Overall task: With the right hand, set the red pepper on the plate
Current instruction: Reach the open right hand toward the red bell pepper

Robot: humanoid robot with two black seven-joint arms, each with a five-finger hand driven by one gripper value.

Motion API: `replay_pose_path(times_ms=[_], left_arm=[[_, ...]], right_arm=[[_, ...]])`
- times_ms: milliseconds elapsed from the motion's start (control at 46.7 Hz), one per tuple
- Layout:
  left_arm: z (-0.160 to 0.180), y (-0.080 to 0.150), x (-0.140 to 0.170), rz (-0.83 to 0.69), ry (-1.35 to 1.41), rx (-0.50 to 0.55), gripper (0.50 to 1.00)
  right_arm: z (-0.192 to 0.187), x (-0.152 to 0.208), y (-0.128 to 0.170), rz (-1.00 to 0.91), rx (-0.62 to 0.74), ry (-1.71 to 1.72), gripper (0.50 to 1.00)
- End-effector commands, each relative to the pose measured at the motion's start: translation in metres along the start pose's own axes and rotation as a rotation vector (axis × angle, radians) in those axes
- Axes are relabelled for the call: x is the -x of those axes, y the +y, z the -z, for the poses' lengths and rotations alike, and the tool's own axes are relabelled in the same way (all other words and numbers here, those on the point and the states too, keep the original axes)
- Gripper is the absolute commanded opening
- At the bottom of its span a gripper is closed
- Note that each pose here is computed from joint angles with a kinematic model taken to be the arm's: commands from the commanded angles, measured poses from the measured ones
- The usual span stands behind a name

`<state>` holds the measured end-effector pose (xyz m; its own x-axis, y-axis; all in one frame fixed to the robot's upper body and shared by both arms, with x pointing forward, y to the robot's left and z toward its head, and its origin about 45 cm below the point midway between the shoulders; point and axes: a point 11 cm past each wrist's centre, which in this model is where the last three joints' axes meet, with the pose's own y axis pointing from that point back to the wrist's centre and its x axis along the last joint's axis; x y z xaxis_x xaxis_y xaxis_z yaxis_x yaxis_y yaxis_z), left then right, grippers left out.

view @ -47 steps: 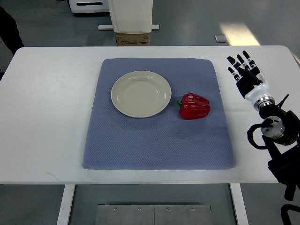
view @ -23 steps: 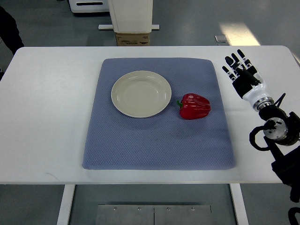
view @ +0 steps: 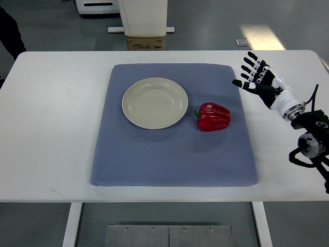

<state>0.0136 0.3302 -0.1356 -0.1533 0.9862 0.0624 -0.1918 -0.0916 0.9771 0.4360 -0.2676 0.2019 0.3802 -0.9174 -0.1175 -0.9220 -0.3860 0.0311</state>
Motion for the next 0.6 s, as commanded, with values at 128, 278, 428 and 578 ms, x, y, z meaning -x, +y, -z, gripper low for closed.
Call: replay_pose_path(times_ms=[128,278,428,578], left_arm=[[0.0,0.0,0.0,0.0,0.0,0.0,1.0],[0.0,0.0,0.0,0.0,0.0,0.0,1.0],[0.0,0.0,0.0,0.0,0.0,0.0,1.0],[0.0,0.0,0.0,0.0,0.0,0.0,1.0]], right_arm=[[0.007,0.013,-0.002,0.096,0.031,0.132,0.991],[0.008,0.024,0.0,0.179,0.045,0.25,0.989],[0.008,0.033,-0.002,0.249,0.058,0.35,0.987],[0.009,0.039,-0.005,0.294,0.064,0.447,0.981]])
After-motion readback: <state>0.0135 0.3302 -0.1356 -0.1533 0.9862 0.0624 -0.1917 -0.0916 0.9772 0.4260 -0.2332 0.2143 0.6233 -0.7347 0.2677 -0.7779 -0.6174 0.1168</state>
